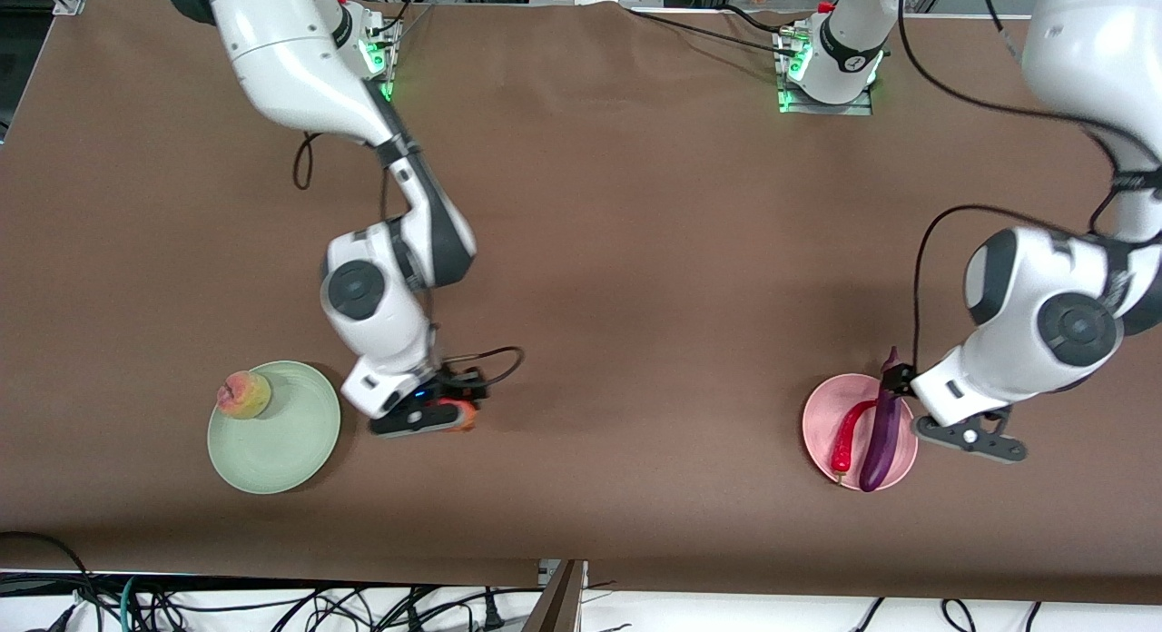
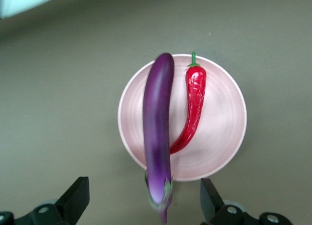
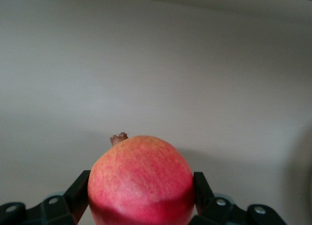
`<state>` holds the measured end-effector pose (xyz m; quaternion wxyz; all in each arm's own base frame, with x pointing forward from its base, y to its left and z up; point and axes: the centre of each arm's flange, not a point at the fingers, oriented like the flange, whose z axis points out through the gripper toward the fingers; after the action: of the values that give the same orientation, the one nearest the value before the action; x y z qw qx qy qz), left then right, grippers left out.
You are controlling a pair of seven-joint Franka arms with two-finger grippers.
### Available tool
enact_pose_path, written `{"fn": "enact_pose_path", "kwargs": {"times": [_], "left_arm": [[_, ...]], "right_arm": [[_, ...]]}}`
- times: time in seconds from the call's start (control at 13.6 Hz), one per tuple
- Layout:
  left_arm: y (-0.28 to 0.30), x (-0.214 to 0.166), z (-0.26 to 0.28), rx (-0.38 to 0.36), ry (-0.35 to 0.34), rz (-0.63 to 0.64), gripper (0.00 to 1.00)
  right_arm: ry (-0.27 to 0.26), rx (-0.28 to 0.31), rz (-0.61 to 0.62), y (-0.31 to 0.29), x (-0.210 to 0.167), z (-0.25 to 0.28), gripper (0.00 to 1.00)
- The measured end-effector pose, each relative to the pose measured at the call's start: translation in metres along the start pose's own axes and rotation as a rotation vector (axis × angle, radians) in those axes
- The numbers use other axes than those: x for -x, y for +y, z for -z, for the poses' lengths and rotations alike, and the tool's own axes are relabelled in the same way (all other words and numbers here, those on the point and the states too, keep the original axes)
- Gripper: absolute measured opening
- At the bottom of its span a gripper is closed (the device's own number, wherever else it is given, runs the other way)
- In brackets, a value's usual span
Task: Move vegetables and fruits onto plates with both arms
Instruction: 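Release the eggplant on the pink plate while the right gripper lowers the pomegranate, then release the pomegranate on the green plate and withdraw both grippers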
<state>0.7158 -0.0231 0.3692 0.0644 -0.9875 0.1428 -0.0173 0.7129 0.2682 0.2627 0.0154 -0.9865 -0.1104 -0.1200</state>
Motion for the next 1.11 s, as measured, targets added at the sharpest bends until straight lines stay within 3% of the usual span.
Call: {"fn": "enact_pose_path", "kwargs": {"times": [0.22,0.37,0.59,0.88,1.11], "left_arm": [[-0.007,0.009,0.065,-0.035,0.024,0.016,1.00],[-0.011,0.017,0.112,-0.030,0.003,0.039,1.00],[-0.010,0.035,0.166,0.040,-0.065,0.081,1.00],[0.003,0.065,0.223,0.141,-0.056,0.196,1.00],[0.021,0.105,0.237,0.098,-0.070,0.250,1.00]], "right_arm": [[-0.056,0.040,0.161,0.105,0.006,-0.015,0.88],[-0.069,0.051,0.233,0.160,0.009,-0.015,0.88],[-0.078,0.053,0.282,0.185,0.012,-0.015,0.88],[-0.108,0.048,0.299,0.199,0.023,-0.025,0.88],[-0.125,0.047,0.316,0.217,0.031,-0.031,0.88]]}}
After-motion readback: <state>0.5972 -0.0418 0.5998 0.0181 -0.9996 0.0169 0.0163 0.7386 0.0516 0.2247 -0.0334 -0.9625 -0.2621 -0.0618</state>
